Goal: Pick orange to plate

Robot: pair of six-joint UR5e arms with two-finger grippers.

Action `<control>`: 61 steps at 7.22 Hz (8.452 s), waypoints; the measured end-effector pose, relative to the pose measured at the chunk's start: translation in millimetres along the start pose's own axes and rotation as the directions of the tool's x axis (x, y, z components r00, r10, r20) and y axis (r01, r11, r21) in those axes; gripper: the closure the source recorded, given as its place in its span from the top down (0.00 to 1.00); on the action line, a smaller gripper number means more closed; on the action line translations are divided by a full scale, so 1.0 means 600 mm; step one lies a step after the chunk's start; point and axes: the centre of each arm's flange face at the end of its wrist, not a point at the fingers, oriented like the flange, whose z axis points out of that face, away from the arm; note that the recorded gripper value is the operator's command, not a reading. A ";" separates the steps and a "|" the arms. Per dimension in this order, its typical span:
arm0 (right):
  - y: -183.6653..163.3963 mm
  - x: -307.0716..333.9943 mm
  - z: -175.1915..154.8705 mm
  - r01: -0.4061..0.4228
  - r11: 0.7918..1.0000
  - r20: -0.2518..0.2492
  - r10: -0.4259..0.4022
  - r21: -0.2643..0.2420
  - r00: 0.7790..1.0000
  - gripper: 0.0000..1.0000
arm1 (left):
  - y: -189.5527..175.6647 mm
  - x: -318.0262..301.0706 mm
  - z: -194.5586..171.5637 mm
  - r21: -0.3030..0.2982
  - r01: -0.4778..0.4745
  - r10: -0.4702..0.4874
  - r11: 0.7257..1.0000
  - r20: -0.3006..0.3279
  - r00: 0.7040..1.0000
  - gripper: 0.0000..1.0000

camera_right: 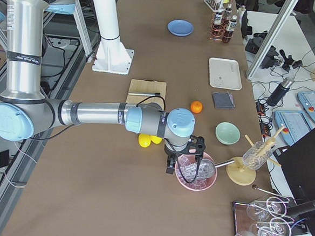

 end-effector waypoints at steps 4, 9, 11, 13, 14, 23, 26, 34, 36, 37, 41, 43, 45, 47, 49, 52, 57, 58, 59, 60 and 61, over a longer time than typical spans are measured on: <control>0.001 -0.001 0.003 0.003 1.000 -0.001 -0.003 -0.003 1.000 1.00 | -0.006 0.004 -0.001 0.003 -0.001 0.001 1.000 0.000 1.000 0.98; -0.002 -0.015 -0.010 0.020 1.000 -0.002 -0.020 0.012 1.000 1.00 | -0.045 0.025 -0.026 0.040 -0.037 0.037 0.999 0.005 0.999 0.98; -0.003 -0.022 -0.016 0.029 0.999 -0.001 -0.029 0.021 1.000 1.00 | -0.048 0.030 -0.033 0.051 -0.045 0.045 0.998 0.006 0.999 0.98; -0.007 -0.027 -0.021 0.039 0.999 -0.001 -0.039 0.030 0.999 1.00 | -0.055 0.035 -0.041 0.083 -0.072 0.072 0.994 0.011 0.997 0.98; -0.011 -0.031 -0.024 0.046 0.998 -0.001 -0.046 0.037 0.999 1.00 | -0.055 0.036 -0.041 0.092 -0.082 0.082 0.992 0.012 0.997 0.98; -0.054 -0.084 -0.018 0.111 0.993 -0.003 -0.111 0.030 0.994 1.00 | -0.046 0.028 -0.029 0.139 -0.120 0.118 0.983 0.021 0.993 0.98; -0.055 -0.089 -0.018 0.114 0.993 0.002 -0.114 0.031 0.993 1.00 | -0.031 0.003 0.006 0.098 -0.086 0.085 0.992 0.012 0.996 0.98; -0.053 -0.094 -0.018 0.119 0.992 0.005 -0.119 0.030 0.993 1.00 | -0.051 0.073 0.041 0.124 -0.067 0.079 0.990 -0.089 0.993 0.98; -0.053 -0.095 -0.019 0.121 0.992 0.006 -0.121 0.032 0.993 1.00 | -0.069 0.169 0.103 0.128 0.044 -0.019 0.991 -0.193 0.981 0.98; -0.054 -0.097 -0.020 0.123 0.992 0.006 -0.123 0.033 0.992 1.00 | -0.074 0.202 0.137 0.125 0.094 -0.065 0.988 -0.220 0.973 0.98; -0.055 -0.100 -0.023 0.126 0.991 0.008 -0.126 0.037 0.992 1.00 | -0.047 0.278 0.311 0.151 0.170 -0.132 0.974 -0.235 0.963 0.98; -0.054 -0.101 -0.023 0.126 0.991 0.009 -0.126 0.037 0.992 1.00 | -0.030 0.280 0.340 0.157 0.162 -0.119 0.974 -0.255 0.960 0.96; -0.054 -0.100 -0.023 0.125 0.991 0.009 -0.125 0.037 0.992 1.00 | -0.030 0.306 0.352 0.147 0.148 -0.104 0.978 -0.271 0.957 0.01; -0.054 -0.100 -0.023 0.125 0.992 0.009 -0.125 0.037 0.992 1.00 | -0.030 0.321 0.359 0.138 0.131 -0.089 0.982 -0.279 0.956 0.00; -0.054 -0.100 -0.023 0.127 0.991 0.010 -0.127 0.037 0.992 1.00 | -0.029 0.332 0.358 0.134 0.118 -0.075 0.984 -0.289 0.954 0.00; -0.053 -0.101 -0.024 0.148 0.987 0.008 -0.149 0.056 0.989 1.00 | -0.068 0.322 0.292 0.067 0.137 -0.098 0.988 -0.406 0.909 0.00; -0.072 -0.139 -0.021 0.128 0.990 0.013 -0.129 0.067 0.992 1.00 | -0.143 0.363 0.213 0.041 0.234 -0.197 0.971 -0.414 0.889 0.97; -0.072 -0.143 -0.020 0.129 0.990 0.014 -0.130 0.065 0.991 1.00 | -0.120 0.364 0.233 0.040 0.231 -0.197 0.972 -0.395 0.897 0.97; -0.073 -0.146 -0.018 0.131 0.989 0.015 -0.133 0.063 0.991 1.00 | -0.084 0.367 0.261 0.046 0.216 -0.184 0.975 -0.375 0.909 0.97; -0.073 -0.148 -0.016 0.134 0.989 0.015 -0.135 0.061 0.991 1.00 | -0.052 0.371 0.282 0.051 0.200 -0.168 0.979 -0.364 0.916 0.97; -0.073 -0.150 -0.015 0.135 0.989 0.015 -0.136 0.059 0.991 1.00 | -0.031 0.373 0.295 0.047 0.189 -0.160 0.981 -0.359 0.920 0.97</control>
